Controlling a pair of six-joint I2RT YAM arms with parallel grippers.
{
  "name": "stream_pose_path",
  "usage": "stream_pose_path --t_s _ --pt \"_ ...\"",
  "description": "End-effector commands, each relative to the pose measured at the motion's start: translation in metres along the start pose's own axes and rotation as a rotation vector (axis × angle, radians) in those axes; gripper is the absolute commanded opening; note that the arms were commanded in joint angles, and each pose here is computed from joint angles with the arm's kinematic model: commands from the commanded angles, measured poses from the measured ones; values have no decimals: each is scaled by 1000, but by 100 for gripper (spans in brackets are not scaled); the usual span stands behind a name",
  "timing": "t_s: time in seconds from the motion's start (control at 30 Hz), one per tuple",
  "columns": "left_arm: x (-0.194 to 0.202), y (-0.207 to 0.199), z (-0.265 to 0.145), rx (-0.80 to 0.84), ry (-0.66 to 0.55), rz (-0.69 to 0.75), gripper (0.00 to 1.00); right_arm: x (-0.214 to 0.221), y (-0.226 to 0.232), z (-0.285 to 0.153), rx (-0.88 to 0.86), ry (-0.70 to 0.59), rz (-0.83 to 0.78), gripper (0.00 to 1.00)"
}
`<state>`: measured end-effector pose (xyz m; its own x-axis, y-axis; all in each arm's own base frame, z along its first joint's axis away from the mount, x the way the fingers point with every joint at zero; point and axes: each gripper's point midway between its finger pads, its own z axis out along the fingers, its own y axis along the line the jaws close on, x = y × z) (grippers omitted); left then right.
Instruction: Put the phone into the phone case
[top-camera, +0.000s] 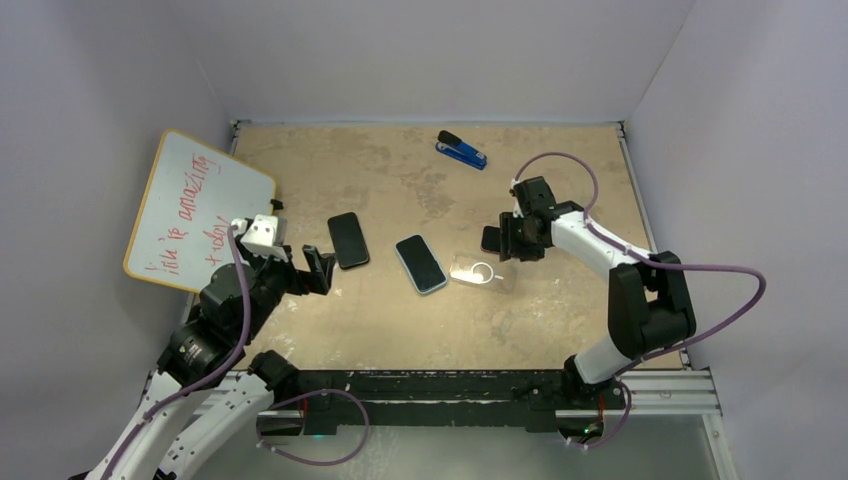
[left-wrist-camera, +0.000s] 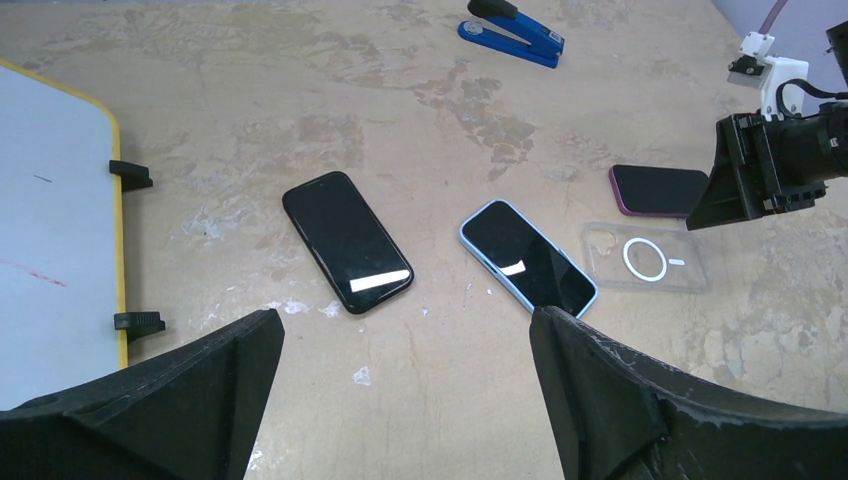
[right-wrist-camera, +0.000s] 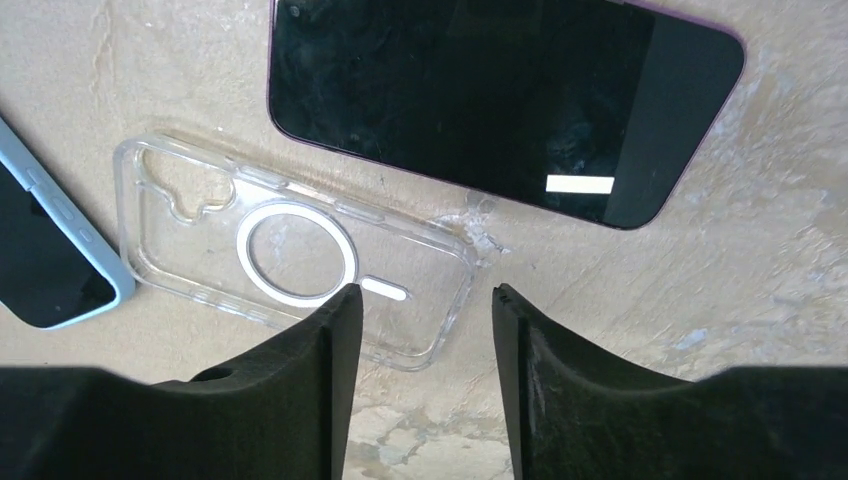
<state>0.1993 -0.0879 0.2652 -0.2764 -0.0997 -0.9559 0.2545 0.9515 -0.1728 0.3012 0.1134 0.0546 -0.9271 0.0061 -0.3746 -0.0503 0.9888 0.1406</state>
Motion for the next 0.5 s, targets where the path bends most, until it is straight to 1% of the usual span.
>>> stream_pose_path --t_s 0.0,0.17,0.27,0.4,0.47 --pt "-4 -3 1 17 -28 0 100 8 3 -2 -20 -1 53 50" --pt "-4 -3 1 20 -29 0 100 16 3 6 -6 1 116 42" --pt "-4 -3 1 20 -31 -1 100 21 -5 13 57 14 151 38" --pt "-4 -3 1 21 -30 0 100 29 -7 20 93 24 187 33" --pt "-4 -3 1 20 -30 -1 100 36 -11 21 144 40 195 29"
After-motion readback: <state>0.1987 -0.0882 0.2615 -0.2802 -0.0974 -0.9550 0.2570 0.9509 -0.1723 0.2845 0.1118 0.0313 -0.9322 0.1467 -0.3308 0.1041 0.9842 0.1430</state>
